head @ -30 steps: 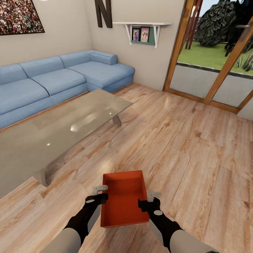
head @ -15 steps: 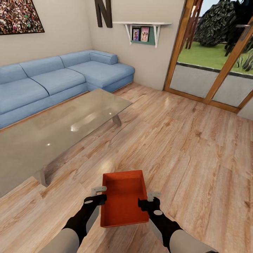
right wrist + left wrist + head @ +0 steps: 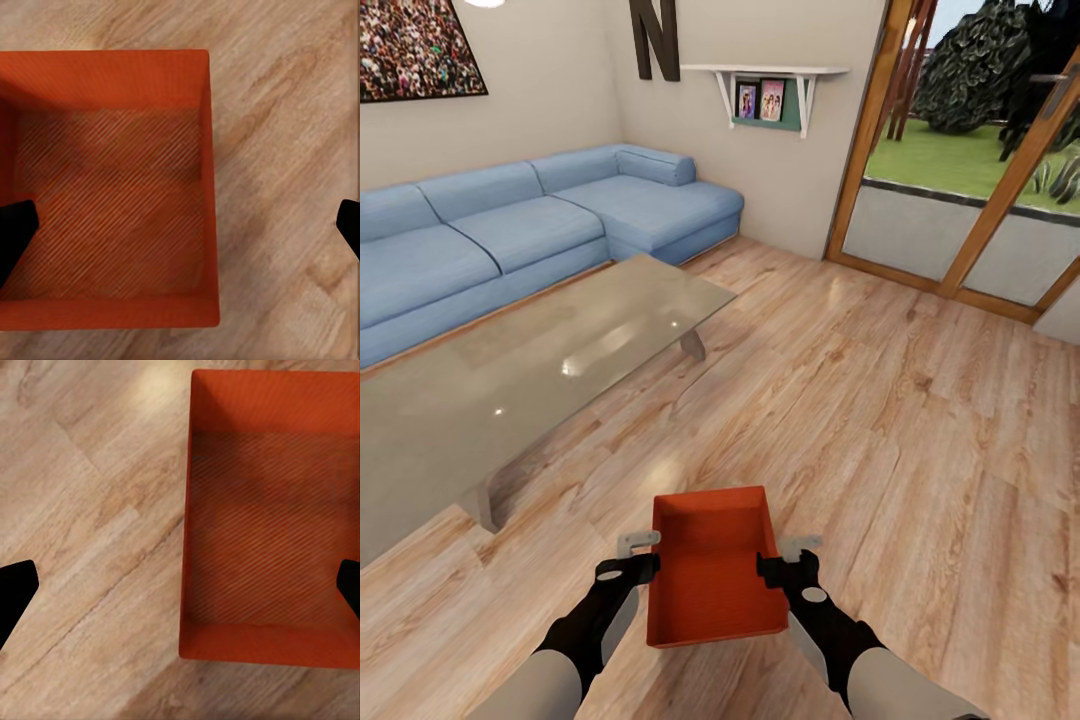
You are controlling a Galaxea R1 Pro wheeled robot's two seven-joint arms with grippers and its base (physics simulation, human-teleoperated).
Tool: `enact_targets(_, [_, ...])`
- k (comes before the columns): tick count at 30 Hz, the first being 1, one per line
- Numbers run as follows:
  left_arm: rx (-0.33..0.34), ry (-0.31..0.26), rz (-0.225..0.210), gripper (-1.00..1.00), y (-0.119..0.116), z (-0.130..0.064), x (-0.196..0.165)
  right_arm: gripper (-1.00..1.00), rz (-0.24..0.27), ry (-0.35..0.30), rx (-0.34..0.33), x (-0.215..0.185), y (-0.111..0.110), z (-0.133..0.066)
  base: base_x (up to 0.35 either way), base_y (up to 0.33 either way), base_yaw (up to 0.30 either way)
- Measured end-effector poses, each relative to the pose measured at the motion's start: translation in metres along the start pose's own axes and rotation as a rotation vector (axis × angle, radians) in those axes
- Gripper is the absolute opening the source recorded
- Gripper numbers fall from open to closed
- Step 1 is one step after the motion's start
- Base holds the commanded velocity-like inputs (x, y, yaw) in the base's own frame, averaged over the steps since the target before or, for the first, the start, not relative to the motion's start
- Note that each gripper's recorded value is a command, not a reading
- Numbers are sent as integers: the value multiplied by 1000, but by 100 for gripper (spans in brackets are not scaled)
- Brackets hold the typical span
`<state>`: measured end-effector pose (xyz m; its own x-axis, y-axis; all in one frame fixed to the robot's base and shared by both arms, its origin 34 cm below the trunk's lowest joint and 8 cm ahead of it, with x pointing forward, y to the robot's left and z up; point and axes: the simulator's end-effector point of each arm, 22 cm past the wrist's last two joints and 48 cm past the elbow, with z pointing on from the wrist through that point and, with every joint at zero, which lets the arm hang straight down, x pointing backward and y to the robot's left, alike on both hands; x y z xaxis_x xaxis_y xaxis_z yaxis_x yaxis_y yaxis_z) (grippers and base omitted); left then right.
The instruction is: Move the two storage containers from the living room to the garage. In the garage, place one container on the floor and stack the other container on top of it (either order is fine).
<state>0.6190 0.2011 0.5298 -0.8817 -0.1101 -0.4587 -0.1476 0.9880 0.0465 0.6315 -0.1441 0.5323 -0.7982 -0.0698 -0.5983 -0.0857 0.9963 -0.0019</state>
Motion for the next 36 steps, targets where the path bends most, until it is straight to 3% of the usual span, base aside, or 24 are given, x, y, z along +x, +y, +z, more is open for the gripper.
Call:
enact_targets(6, [-4, 15, 0, 100, 2, 10, 12, 100, -4, 2, 0, 6, 0, 8, 0, 0, 0])
enact_targets(11, [-11, 66, 15, 100, 6, 19, 41, 100, -13, 41, -7, 19, 5, 13, 0, 0, 0])
enact_targets(36, [-12, 44, 2, 100, 4, 56, 55, 100, -21, 45, 1, 46, -3, 47, 0, 0, 0])
